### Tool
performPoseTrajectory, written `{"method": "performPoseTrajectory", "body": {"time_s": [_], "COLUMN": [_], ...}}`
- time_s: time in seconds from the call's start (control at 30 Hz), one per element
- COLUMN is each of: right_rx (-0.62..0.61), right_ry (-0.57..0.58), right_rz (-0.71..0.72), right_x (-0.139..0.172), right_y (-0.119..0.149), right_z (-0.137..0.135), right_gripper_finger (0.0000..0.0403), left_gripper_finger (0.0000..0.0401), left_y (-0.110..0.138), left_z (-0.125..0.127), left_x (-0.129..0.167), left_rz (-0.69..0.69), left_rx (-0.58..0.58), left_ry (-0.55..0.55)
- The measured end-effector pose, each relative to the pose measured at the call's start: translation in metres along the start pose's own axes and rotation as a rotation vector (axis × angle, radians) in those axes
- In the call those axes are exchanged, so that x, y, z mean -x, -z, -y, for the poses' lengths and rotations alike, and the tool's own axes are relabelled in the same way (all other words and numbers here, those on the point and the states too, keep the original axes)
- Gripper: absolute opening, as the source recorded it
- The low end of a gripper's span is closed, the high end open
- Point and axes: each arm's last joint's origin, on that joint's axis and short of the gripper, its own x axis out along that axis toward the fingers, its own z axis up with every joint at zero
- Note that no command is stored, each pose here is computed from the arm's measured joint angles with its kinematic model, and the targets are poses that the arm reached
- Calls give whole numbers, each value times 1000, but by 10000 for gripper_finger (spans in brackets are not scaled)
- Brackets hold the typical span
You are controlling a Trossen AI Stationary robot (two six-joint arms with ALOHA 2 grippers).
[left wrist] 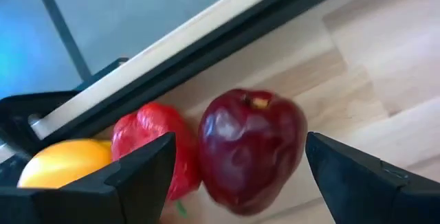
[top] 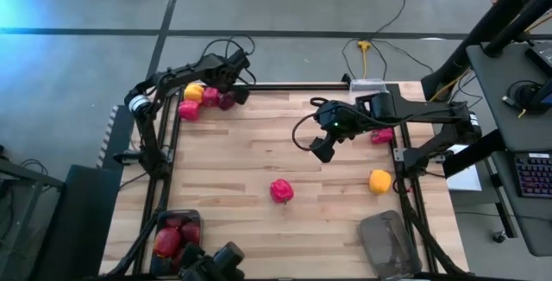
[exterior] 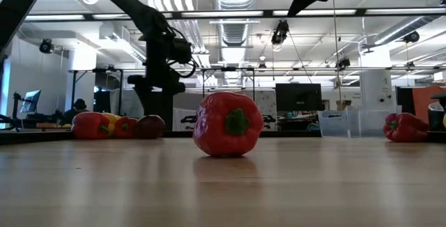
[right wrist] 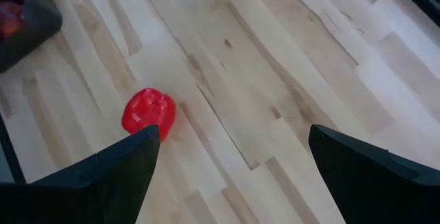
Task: Sort produce into baskets
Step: Put the dark red apple into the left black bin
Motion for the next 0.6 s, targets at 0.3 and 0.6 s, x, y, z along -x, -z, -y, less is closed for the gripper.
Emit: {"method": "performPoseTrajectory", "body": {"time_s": [0.3,0.6], "right_rx": [26,-42], "right_ry": [21,32], "right_rz": [-2,0], "right_x": [-4,-6], "right_y": [0,1], "right_z": [0,1], "right_gripper_finger": [365,365], "left_gripper_finger": [315,328], "left_y": [3,9], "left_z": [5,14], "left_x": [-30,-44], "left_rz": [-131,-190], "left_rx": [19,-67], "left_ry": [-13,-78]}}
